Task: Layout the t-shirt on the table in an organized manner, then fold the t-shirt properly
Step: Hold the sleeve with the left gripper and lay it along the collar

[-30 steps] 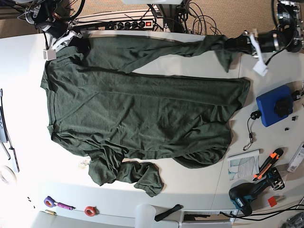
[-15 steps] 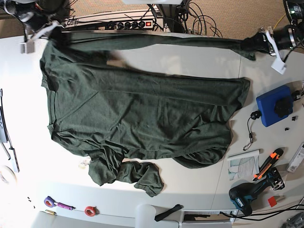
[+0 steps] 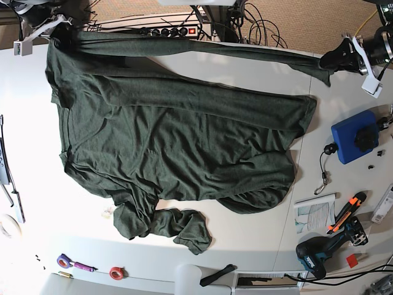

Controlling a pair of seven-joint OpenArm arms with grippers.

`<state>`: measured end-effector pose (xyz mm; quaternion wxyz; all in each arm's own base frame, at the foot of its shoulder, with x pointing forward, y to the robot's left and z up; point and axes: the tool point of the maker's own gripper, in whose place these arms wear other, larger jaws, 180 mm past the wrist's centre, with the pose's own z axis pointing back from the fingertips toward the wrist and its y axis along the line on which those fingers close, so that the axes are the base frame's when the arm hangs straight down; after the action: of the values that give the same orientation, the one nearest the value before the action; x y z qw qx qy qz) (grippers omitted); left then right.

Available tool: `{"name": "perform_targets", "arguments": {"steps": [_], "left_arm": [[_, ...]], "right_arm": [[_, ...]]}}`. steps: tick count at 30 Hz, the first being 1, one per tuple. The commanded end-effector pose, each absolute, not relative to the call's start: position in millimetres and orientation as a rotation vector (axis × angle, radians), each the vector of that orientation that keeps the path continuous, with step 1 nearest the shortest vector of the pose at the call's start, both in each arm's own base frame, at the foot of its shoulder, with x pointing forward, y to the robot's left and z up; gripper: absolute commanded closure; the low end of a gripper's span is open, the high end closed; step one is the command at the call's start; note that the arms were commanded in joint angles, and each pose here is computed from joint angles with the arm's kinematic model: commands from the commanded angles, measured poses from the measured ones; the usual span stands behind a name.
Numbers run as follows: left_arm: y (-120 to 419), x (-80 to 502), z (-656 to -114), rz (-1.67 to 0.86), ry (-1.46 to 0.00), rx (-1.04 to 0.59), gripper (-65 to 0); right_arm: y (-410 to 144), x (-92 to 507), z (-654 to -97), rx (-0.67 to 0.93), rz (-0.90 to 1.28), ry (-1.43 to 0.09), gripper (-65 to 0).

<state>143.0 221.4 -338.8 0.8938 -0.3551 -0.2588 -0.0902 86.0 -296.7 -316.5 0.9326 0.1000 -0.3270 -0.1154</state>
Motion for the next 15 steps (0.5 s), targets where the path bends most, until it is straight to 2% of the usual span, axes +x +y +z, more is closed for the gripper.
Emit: {"name": "perform_targets", "arguments": {"steps": [1, 15], "left_arm": [[232.3, 148.9, -330.9, -0.202, -0.555, -0.695, 0.0], [227.5, 157.2, -321.7, -0.241, -0.587, -0.687, 0.0]], "right_arm": [[-309.6, 84.7, -307.4, 0.143, -0.222, -0.684, 0.0], [-301.0, 92.0, -299.8, 0.196, -0.201, -0.737, 0.0]]}}
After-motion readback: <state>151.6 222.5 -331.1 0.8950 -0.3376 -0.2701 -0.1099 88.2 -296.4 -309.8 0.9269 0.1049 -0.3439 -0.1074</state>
